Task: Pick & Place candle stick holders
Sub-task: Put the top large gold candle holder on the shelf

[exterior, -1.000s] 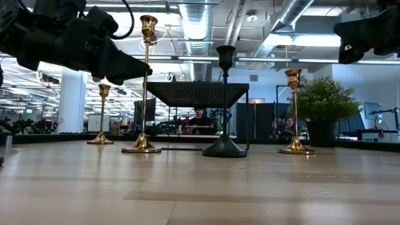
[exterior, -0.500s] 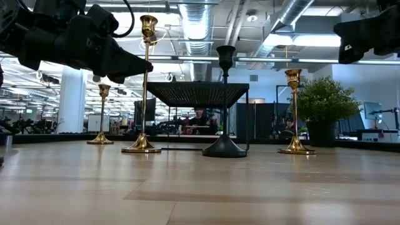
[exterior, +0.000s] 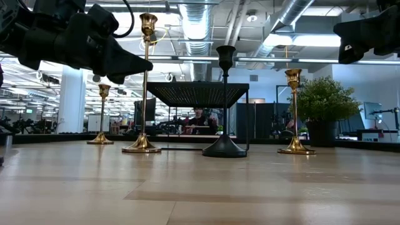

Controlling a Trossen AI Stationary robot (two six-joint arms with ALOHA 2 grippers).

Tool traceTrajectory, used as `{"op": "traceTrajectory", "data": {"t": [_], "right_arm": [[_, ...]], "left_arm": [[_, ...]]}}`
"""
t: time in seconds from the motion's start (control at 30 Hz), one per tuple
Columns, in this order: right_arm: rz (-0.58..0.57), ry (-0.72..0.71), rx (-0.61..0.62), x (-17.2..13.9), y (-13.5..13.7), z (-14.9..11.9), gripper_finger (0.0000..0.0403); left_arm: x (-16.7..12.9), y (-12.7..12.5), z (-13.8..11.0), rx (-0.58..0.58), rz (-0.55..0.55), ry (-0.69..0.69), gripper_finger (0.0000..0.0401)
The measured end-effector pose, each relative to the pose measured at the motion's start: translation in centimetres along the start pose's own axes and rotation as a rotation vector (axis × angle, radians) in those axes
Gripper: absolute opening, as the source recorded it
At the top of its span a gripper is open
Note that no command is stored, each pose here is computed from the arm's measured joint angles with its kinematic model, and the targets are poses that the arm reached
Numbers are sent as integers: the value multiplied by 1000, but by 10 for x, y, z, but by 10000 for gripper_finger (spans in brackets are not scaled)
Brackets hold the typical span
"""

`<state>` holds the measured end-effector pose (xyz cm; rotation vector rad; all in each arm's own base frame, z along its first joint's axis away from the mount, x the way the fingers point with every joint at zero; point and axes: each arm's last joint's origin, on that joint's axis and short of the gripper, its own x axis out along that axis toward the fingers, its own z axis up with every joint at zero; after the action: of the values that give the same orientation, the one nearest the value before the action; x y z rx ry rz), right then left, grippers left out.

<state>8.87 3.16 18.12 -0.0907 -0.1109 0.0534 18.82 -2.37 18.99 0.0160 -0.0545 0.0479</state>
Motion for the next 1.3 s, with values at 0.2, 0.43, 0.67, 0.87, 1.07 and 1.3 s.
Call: {"op": "traceTrajectory", "data": {"t": [0.2,0.43,0.67,0.87,1.07,1.3], "right_arm": [[0,0,1,0,0,0,0],[0,0,1,0,0,0,0],[0,1,2,0,0,0,0],[2,14,64,0,0,-1,0],[2,14,81,0,0,-1,0],[2,19,80,0,0,-2,0]], "left_arm": [[0,-1,0,-84,3,1,22],[-2,-8,2,-99,10,1,21],[4,-22,34,-158,-26,-45,20],[15,-30,72,-186,-49,-6,20],[24,-30,117,-148,-35,48,21],[18,-9,174,-19,39,23,22]]}}
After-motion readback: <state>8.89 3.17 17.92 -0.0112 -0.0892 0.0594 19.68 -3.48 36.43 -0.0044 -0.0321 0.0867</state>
